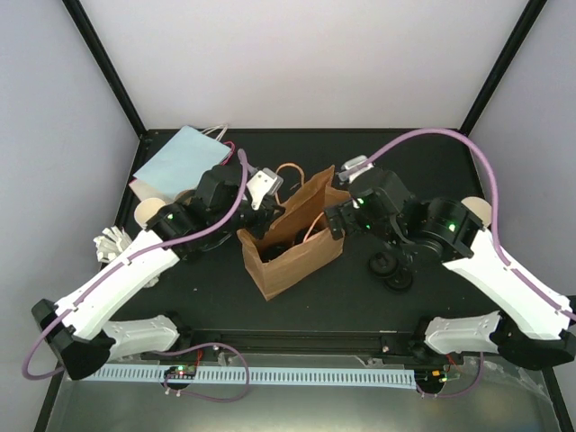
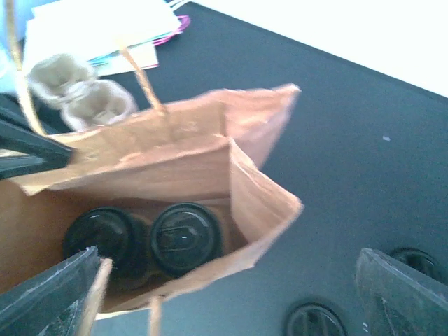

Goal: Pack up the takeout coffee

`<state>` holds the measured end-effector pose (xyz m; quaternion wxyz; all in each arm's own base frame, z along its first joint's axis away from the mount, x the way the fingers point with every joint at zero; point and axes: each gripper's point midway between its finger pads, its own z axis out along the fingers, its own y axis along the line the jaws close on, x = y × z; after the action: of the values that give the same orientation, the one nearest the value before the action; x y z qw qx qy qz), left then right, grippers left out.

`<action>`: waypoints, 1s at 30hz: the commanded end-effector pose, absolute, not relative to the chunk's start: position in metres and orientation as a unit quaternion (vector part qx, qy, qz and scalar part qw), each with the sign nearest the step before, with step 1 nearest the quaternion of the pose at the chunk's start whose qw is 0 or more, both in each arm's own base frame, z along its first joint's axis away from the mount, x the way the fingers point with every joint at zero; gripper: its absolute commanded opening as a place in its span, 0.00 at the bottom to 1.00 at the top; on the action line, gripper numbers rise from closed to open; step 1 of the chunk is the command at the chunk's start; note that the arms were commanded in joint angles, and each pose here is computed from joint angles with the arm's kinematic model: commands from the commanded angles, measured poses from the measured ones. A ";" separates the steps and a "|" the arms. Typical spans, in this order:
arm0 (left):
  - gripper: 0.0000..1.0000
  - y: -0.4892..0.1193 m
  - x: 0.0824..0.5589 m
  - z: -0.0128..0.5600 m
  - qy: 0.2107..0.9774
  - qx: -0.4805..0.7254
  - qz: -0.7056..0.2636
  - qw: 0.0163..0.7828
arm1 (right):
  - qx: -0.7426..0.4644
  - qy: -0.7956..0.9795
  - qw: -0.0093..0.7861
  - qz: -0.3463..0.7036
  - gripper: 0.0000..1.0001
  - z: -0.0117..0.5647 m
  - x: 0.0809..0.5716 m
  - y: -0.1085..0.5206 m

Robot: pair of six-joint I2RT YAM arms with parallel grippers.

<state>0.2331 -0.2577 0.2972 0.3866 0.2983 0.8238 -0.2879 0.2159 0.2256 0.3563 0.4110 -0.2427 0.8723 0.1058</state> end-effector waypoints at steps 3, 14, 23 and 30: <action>0.05 -0.277 0.259 0.309 0.829 0.273 -0.295 0.389 | -0.076 0.898 0.434 0.005 1.00 0.350 0.238 0.139; 0.04 -0.307 0.318 0.319 0.833 0.241 -0.298 0.399 | 0.007 0.885 0.465 0.012 1.00 0.346 0.228 0.085; 0.05 -0.319 0.359 0.323 0.832 0.224 -0.292 0.416 | 0.033 0.847 0.527 0.059 1.00 0.372 0.210 0.064; 0.29 -0.321 0.362 0.329 0.827 0.237 -0.290 0.419 | 0.025 0.823 0.557 0.109 1.00 0.387 0.200 0.066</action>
<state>0.3560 -0.3211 0.3028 0.3895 0.2324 0.8440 -0.2862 0.2004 0.0625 0.3732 0.5292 0.0263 0.8444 0.0790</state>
